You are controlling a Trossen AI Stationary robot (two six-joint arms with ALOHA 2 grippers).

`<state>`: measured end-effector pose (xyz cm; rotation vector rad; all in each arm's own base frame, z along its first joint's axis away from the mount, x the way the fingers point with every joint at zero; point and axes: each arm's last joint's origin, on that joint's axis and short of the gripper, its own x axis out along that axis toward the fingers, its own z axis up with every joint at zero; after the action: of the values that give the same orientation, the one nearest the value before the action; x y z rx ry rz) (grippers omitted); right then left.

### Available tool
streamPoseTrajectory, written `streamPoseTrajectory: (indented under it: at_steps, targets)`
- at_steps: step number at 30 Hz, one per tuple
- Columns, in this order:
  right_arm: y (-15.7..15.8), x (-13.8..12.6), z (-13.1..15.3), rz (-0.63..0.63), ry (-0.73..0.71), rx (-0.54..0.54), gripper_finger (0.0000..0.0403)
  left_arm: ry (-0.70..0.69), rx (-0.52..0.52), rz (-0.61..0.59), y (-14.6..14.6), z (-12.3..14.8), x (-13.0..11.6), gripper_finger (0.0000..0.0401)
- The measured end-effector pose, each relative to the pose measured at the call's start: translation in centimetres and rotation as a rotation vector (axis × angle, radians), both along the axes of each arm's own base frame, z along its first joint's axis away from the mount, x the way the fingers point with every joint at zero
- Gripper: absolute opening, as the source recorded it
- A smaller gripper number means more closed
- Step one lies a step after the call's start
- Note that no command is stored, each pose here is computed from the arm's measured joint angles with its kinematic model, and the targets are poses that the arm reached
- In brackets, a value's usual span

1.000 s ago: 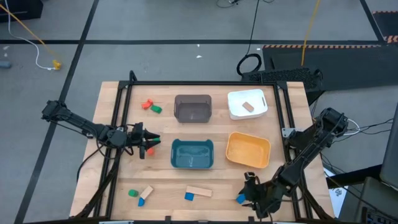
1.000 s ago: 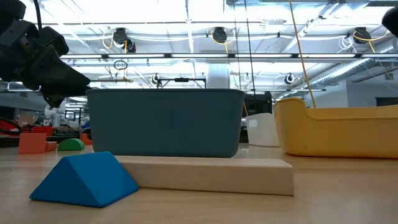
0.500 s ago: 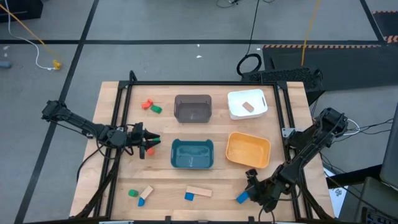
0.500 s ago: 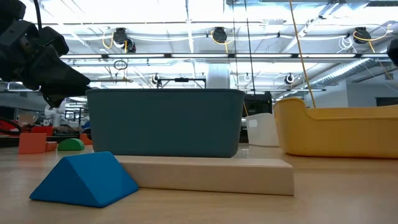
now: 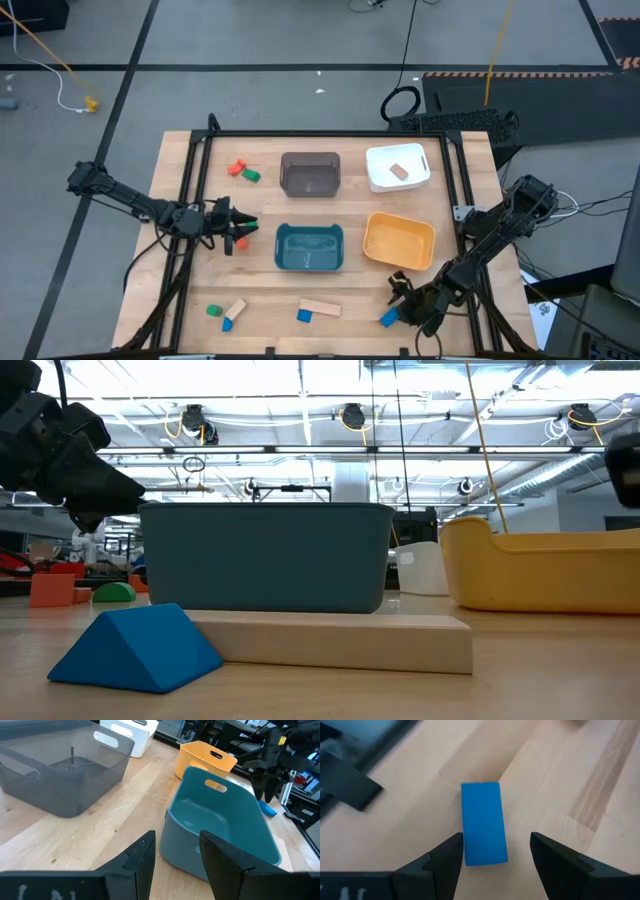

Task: Sort & place blocks by color
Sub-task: Put the right blue block into the yellow bin

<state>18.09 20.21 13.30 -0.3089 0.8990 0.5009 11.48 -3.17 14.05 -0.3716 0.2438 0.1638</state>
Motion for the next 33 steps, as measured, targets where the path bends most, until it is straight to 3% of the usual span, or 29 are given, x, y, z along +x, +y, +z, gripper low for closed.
streamPoseTrajectory:
  at_steps: [6, 11, 15, 20, 24, 29, 33]
  targets:
    - [0.6, 0.5, -2.1, 0.005, 0.014, -0.030, 0.0224, 0.000, 0.000, 0.000, 0.0, 0.0, 0.0, 0.0154]
    - [0.9, 0.8, -2.4, -0.012, -0.002, 0.010, 0.0218, 0.000, 0.000, 0.000, 0.0, 0.0, 0.0, 0.0154]
    - [1.1, 0.9, -2.2, -0.040, -0.007, 0.051, 0.0185, 0.000, 0.000, 0.000, 0.0, 0.0, 0.0, 0.0154]
    - [1.1, 0.9, -2.2, -0.070, 0.008, 0.075, 0.0114, 0.000, 0.000, 0.000, 0.0, 0.0, 0.0, 0.0154]
    - [1.1, 1.0, -2.2, -0.111, 0.022, 0.103, 0.0112, 0.000, 0.000, 0.000, 0.0, 0.0, 0.0, 0.0154]
    - [1.1, 0.9, -1.0, -0.145, 0.005, 0.185, 0.0112, 0.000, 0.000, 0.000, 0.0, 0.0, 0.0, 0.0154]
    - [0.8, 0.7, 2.4, -0.142, -0.086, 0.281, 0.0112, 0.000, 0.000, 0.000, 0.0, 0.0, 0.0, 0.0154]
